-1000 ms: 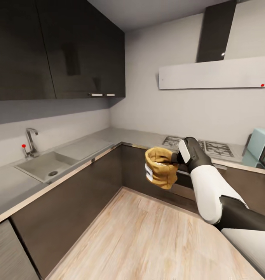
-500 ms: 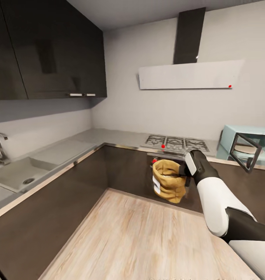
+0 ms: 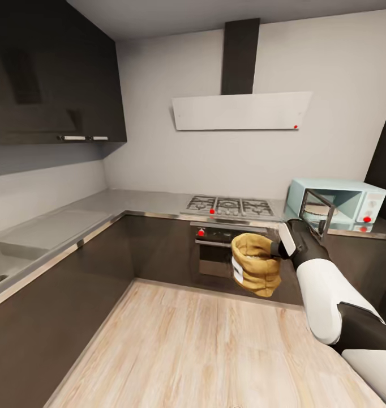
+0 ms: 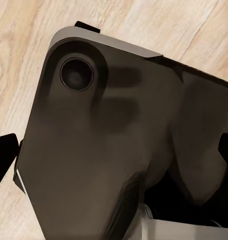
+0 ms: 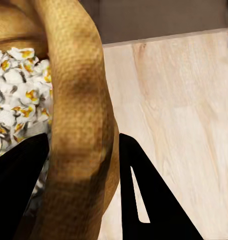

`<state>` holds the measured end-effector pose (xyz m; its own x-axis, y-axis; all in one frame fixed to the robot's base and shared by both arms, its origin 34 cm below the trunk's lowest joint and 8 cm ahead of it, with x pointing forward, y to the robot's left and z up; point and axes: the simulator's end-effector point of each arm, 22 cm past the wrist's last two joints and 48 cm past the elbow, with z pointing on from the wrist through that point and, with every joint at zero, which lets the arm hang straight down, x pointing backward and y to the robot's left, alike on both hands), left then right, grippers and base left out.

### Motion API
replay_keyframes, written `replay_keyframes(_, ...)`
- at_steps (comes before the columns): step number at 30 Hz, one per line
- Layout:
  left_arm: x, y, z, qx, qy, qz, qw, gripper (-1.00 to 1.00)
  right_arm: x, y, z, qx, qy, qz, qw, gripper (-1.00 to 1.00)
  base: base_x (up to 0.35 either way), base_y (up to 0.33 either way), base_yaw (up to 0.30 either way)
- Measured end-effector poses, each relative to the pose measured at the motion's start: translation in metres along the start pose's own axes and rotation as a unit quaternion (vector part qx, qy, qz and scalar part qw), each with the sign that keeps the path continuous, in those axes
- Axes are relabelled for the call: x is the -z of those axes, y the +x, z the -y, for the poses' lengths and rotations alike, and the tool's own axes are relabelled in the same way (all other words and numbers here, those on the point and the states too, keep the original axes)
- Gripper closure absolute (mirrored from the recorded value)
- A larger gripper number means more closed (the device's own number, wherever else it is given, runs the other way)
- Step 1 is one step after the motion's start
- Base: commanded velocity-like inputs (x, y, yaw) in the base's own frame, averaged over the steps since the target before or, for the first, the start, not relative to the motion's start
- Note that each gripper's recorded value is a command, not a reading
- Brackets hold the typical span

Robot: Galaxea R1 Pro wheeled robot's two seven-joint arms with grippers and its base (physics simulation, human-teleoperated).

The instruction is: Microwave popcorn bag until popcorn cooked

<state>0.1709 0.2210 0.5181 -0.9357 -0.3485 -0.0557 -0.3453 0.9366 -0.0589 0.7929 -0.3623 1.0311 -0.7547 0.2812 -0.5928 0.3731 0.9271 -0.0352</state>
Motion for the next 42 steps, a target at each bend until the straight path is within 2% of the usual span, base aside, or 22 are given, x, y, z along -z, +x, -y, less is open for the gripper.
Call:
replay_keyframes(2,0.000,0.000,0.000,0.000,0.000,0.000,1.0000,-1.00,-0.002,-0.003,0.013,-0.007,0.006,0.001,1.0000,1.00,0.000,0.000,-0.295)
replay_keyframes(9,0.000,0.000,0.000,0.000,0.000,0.000,1.0000,-1.00,-0.002,-0.004,0.018,-0.008,0.010,0.001,0.9999,1.00,0.000,0.000,-0.295)
replay_keyframes(15,0.000,0.000,0.000,0.000,0.000,0.000,1.0000,-1.00,-0.004,-0.008,0.038,-0.017,0.019,0.003,0.9997,1.00,0.000,0.000,-0.295)
replay_keyframes(42,0.000,0.000,0.000,0.000,0.000,0.000,1.0000,-1.00,-0.004,-0.008,0.038,-0.018,0.018,0.002,0.9997,1.00,0.000,0.000,-0.295)
